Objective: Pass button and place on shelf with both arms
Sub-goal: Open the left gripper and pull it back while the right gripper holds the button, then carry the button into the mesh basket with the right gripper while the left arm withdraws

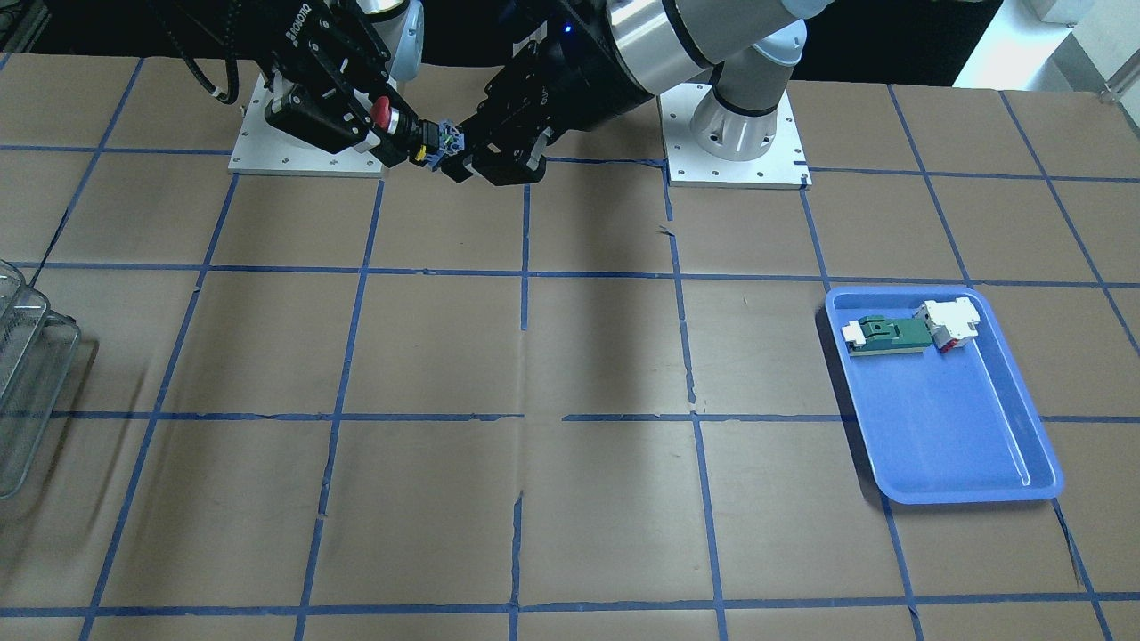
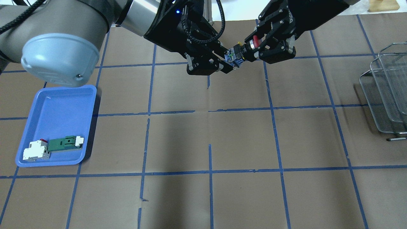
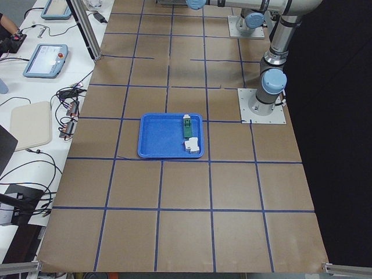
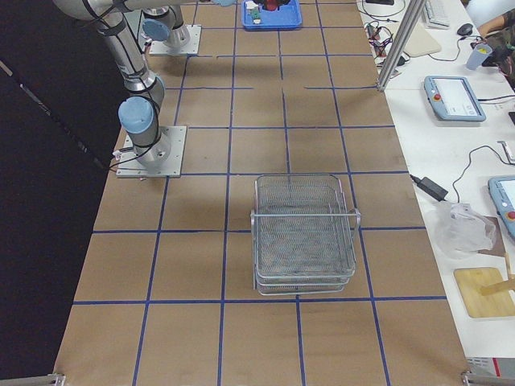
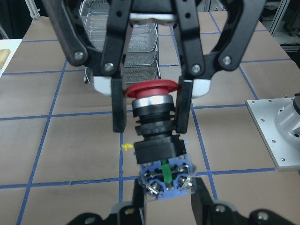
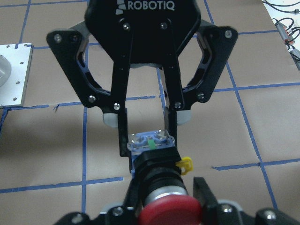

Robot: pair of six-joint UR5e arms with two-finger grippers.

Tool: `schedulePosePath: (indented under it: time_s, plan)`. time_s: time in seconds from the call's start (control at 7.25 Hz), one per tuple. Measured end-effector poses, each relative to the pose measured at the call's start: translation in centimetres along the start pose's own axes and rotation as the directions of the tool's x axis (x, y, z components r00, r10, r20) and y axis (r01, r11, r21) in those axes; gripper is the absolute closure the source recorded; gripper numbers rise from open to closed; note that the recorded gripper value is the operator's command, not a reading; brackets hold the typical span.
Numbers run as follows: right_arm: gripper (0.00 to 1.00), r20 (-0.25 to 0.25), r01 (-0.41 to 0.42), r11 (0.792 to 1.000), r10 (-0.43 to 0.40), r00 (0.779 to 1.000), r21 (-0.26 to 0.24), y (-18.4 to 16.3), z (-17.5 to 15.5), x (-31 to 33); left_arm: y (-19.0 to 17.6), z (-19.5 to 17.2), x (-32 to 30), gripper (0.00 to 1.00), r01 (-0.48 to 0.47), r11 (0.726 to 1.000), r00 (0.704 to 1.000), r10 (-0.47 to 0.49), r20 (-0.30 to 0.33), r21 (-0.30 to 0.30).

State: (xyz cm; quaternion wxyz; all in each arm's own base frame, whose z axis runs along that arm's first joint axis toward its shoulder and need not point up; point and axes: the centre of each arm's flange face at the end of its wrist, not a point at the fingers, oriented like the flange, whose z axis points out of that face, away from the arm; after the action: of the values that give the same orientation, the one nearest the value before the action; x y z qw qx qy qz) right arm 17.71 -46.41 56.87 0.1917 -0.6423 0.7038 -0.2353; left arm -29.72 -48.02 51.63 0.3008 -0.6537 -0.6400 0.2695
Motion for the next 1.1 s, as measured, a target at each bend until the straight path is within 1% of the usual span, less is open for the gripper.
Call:
schedulePosePath:
  time_s: [0.14, 0.28, 0.41, 0.55, 0.69, 0.83, 0.97, 1.1]
  plan:
    - [1.00, 0.000, 0.000, 1.000, 0.000, 1.000, 0.000, 0.0, 0.0, 0.0, -0.2, -0.6, 0.0, 0.00, 0.023, 0.999, 1.000, -0.023, 0.018, -0.022]
    - [1.00, 0.000, 0.000, 1.000, 0.000, 1.000, -0.002, 0.0, 0.0, 0.0, -0.1, -1.3, 0.0, 0.00, 0.075, 0.995, 0.996, -0.072, 0.051, -0.069]
    - [1.00, 0.001, -0.002, 1.000, 0.002, 1.000, -0.013, 0.3, 0.2, 0.1, 0.1, -2.1, 0.1, 0.00, 0.164, 0.979, 0.984, -0.152, 0.098, -0.122]
    - [1.00, -0.001, -0.010, 0.998, 0.010, 1.000, -0.058, 1.2, 0.3, 0.4, 0.7, -3.1, 0.3, 0.00, 0.283, 0.942, 0.952, -0.254, 0.168, -0.179]
    - [1.00, -0.015, -0.026, 0.990, 0.024, 1.000, -0.140, 2.8, 0.0, 1.0, 2.1, -4.3, 0.3, 0.00, 0.395, 0.887, 0.907, -0.336, 0.255, -0.239]
    - [1.00, -0.041, -0.060, 0.973, 0.052, 0.998, -0.224, 5.3, -0.9, 2.0, 3.8, -5.6, 0.4, 0.00, 0.488, 0.826, 0.857, -0.392, 0.335, -0.282]
    - [1.00, -0.081, -0.124, 0.944, 0.104, 0.991, -0.307, 9.1, -2.3, 3.7, 5.1, -7.6, 0.7, 0.00, 0.563, 0.761, 0.805, -0.417, 0.422, -0.321]
    - [1.00, -0.124, -0.188, 0.902, 0.151, 0.981, -0.388, 13.9, -3.9, 5.8, 6.3, -9.5, 1.5, 0.00, 0.629, 0.691, 0.754, -0.432, 0.495, -0.355]
